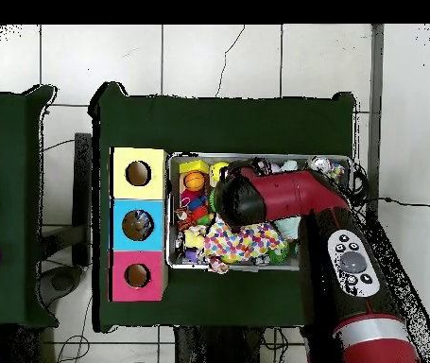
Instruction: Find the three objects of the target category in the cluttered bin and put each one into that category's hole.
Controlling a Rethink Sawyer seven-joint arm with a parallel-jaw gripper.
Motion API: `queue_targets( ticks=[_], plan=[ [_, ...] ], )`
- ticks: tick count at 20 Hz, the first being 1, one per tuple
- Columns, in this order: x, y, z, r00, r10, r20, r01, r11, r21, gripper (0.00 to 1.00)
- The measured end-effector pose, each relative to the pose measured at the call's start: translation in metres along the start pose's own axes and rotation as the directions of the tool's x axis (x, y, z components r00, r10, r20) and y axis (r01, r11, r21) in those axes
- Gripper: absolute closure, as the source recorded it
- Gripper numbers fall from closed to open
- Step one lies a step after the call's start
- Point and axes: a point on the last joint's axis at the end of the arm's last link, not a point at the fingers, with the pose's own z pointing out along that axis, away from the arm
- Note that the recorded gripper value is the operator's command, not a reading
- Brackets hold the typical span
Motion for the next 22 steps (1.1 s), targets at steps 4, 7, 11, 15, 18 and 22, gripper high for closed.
queue_targets(
  ticks=[4, 7, 11, 15, 18, 22],
  plan=[
    [0.003, -0.009, 0.012, 0.9999, 0.006, -0.01, -0.006, 0.9998, 0.018, 0.0],
    [0.012, -0.01, 0.02, 0.9993, -0.007, -0.037, 0.008, 0.9992, 0.039, 0.0],
    [0.03, -0.004, 0.031, 0.9964, -0.035, -0.077, 0.04, 0.9974, 0.061, 0.0],
    [0.043, -0.001, 0.037, 0.9944, -0.053, -0.092, 0.06, 0.9952, 0.077, 0.0],
    [0.052, -0.002, 0.039, 0.9932, -0.065, -0.096, 0.074, 0.9927, 0.095, 0.0],
    [0.065, -0.003, 0.042, 0.9919, -0.081, -0.098, 0.093, 0.9874, 0.128, 0.0]
  ],
)
